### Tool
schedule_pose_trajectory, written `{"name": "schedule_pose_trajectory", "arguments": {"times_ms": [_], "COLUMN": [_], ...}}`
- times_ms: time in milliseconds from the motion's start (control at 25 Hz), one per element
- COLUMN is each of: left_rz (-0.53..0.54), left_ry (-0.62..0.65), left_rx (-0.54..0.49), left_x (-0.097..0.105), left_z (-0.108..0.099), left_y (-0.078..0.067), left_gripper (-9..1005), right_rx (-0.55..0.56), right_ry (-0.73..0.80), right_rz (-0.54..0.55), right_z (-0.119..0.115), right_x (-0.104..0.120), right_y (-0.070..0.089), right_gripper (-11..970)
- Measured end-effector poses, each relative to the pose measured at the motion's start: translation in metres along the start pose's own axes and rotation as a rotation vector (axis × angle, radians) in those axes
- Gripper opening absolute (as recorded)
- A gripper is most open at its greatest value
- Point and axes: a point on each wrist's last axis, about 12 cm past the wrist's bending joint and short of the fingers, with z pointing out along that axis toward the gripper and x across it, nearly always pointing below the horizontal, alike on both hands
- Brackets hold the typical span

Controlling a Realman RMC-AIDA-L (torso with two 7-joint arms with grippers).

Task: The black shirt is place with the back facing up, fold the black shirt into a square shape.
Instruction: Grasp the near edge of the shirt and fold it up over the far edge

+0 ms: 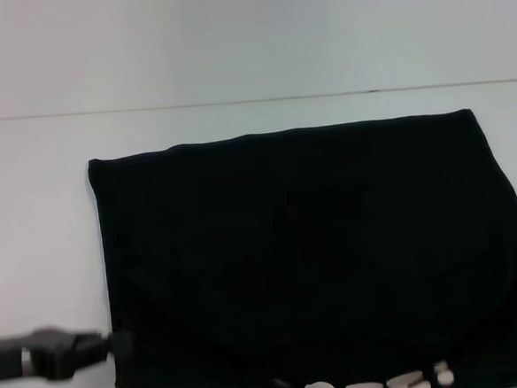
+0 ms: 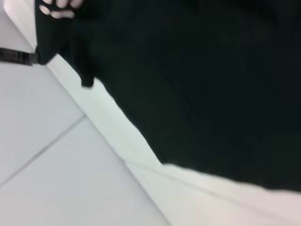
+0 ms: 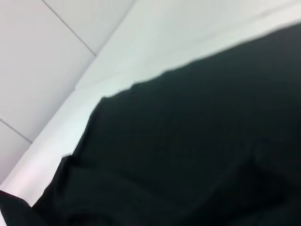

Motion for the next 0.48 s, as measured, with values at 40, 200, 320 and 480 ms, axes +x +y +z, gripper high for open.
{"name": "schedule_pose_trajectory", "arguments": {"times_ms": [40, 200, 320, 480], "left_rz": [0.010, 0.021, 0.021, 0.019], "left_ry": [-0.012, -0.022, -0.048, -0.086], "left_rx": [-0.005, -0.025, -0.102, -0.189], "left_x": [-0.011, -0.033, -0.069, -0.093], "left_z": [0.004, 0.015, 0.034, 0.041], "left_y": [0.003, 0.009, 0.023, 0.033], "left_gripper": [34, 35, 36, 37], "right_rx": [0.003, 0.033, 0.082, 0.133], "right_ry": [-0.006, -0.022, -0.040, -0.055], "right_rz": [-0.010, -0.046, -0.059, -0.053], "right_z": [0.002, 0.015, 0.027, 0.052], "right_x": [-0.006, -0.037, -0.059, -0.090], "right_y": [-0.001, -0.006, -0.012, -0.020], "right_gripper": [34, 34, 34, 34]}}
